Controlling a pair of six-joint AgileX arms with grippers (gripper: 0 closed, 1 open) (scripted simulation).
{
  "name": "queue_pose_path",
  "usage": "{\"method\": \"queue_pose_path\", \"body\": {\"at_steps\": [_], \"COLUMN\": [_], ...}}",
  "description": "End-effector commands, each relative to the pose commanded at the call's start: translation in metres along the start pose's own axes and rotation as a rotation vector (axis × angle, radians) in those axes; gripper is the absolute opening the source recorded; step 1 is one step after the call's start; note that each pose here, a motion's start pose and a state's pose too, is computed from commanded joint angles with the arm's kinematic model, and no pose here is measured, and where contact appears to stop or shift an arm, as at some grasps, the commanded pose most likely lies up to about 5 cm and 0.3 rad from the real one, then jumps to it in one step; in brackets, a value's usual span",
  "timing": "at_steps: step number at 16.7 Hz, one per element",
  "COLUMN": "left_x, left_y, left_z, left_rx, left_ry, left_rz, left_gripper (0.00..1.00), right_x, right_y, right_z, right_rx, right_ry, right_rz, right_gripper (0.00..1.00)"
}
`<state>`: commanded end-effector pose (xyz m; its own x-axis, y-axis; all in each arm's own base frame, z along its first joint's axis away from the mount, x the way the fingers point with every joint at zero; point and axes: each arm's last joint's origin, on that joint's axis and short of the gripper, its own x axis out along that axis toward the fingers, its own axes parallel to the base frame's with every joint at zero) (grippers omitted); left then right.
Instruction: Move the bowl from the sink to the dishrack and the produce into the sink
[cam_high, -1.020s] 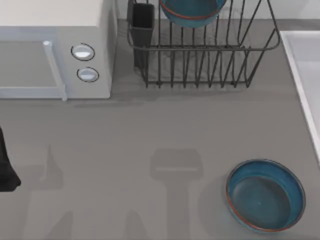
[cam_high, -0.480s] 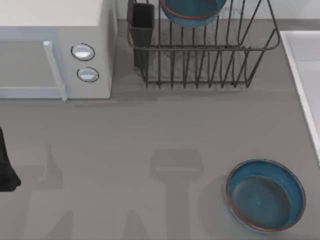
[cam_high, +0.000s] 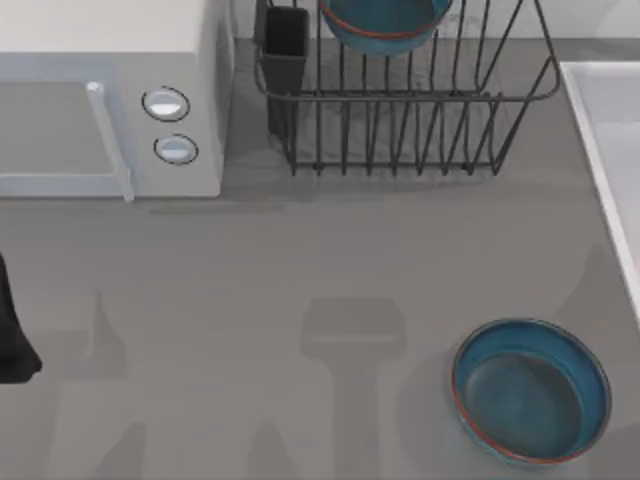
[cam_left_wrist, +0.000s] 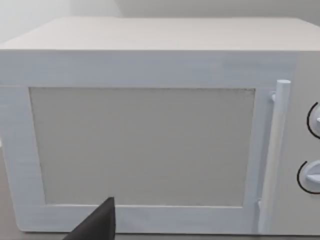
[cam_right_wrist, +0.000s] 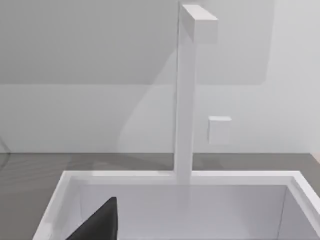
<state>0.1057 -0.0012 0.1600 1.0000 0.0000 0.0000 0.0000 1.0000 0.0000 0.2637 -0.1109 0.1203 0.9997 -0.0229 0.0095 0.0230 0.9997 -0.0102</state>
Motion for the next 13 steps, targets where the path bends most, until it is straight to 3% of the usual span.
{"method": "queue_pose_path", "body": {"at_steps": [7, 13], "left_x": [0.0, 0.0], "left_y": [0.0, 0.0], "left_z": [0.0, 0.0], "left_rx": [0.0, 0.0], "left_ry": [0.0, 0.0], "left_rz": [0.0, 0.0], "left_gripper": [1.0, 1.0], "right_x": [-0.063, -0.133], "right_y": [0.061, 0.094], "right_z": [0.078, 0.074], "right_rx": [-0.008, 0.005], "right_ry": [-0.04, -0.048], "right_rz": [0.012, 0.018], "right_gripper": [1.0, 1.0]}}
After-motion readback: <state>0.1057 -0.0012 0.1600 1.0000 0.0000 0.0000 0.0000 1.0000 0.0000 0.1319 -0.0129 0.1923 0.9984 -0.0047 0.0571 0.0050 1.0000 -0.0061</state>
